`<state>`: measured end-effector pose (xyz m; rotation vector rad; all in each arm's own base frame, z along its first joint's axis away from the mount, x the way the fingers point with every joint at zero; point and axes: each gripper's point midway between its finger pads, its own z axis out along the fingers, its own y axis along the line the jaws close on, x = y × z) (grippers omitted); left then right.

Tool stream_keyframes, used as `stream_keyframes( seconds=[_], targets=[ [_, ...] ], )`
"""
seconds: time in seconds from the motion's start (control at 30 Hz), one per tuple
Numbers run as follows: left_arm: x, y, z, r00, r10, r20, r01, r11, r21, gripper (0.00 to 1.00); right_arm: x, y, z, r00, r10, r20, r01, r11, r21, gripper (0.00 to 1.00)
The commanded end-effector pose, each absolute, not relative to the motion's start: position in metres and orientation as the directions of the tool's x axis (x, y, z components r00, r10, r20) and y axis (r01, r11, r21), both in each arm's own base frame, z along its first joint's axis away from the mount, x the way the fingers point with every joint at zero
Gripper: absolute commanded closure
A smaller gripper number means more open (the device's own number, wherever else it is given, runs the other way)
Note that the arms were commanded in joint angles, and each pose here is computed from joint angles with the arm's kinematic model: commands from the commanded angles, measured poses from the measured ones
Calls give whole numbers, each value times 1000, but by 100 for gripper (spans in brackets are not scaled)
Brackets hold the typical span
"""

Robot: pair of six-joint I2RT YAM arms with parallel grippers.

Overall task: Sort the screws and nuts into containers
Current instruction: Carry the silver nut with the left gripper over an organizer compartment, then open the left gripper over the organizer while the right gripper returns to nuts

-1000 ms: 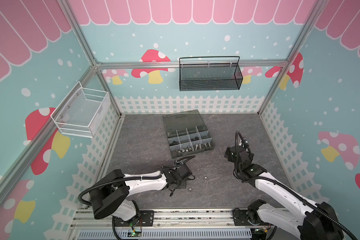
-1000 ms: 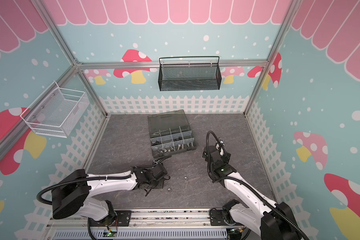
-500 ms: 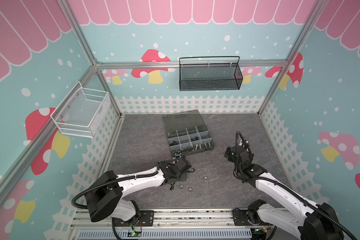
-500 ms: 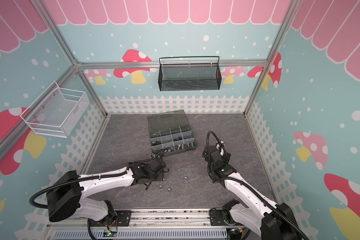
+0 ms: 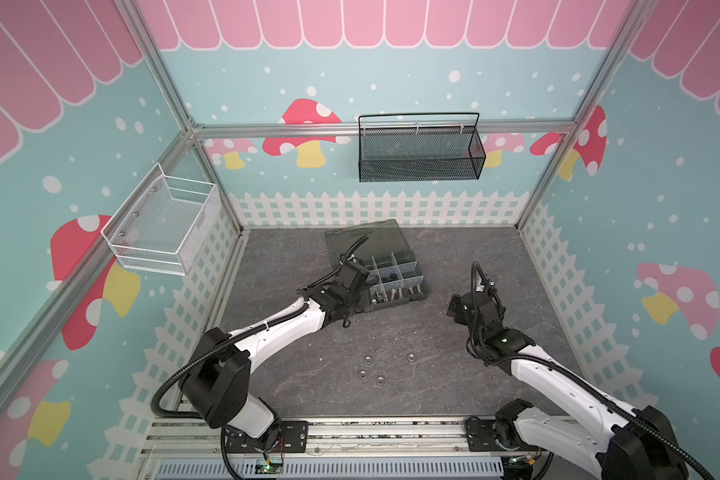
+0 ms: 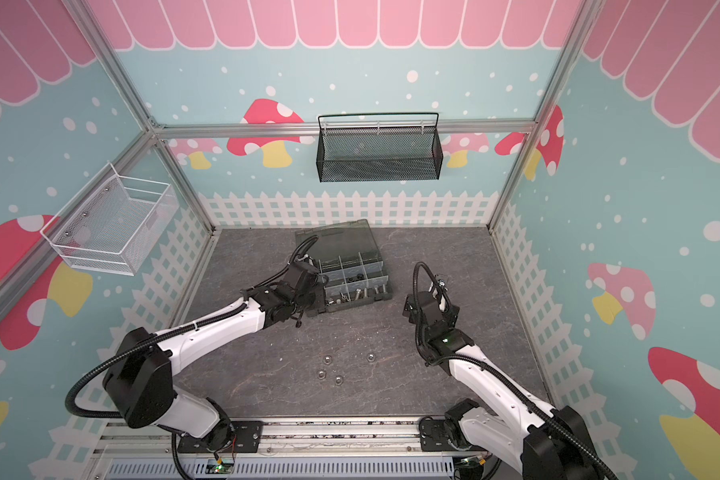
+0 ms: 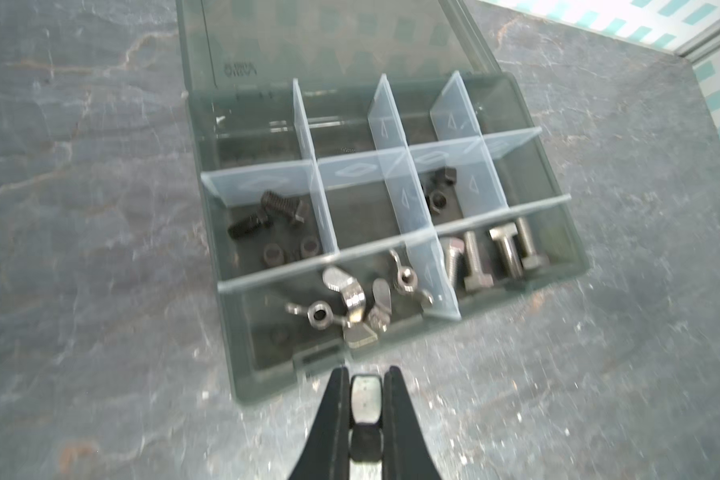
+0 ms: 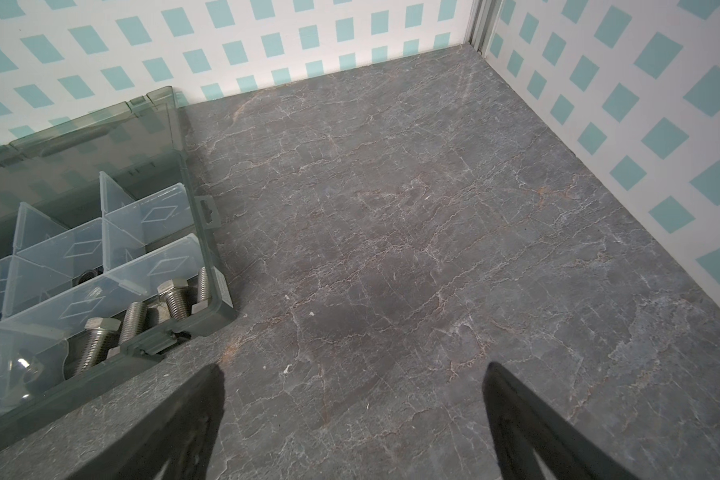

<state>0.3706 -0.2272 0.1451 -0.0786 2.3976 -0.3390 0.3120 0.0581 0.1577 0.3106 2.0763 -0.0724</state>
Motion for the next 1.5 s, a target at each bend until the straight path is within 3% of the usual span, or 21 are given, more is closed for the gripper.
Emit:
stream_keyframes(
  seconds=[0.0,0.4,1.1,1.47],
  targets=[
    [393,-237,150,-744,-116,-658,91,958,-271,97,314,57,170,-450,201,-870,253,963,92,2],
    [445,-266,121,-787,-105,-608,116,942,-313,97,317,63,177,-452,205,-868,224,968,112,2],
    [468,-261,83,-824,-116,-555,68,952,-299,97,309,58,199,-395,212,-894,212,968,136,2],
    [477,-262,72,-832,-126,-540,49,954,-297,78,317,62,179,-504,160,-849,224,973,50,2]
  ],
)
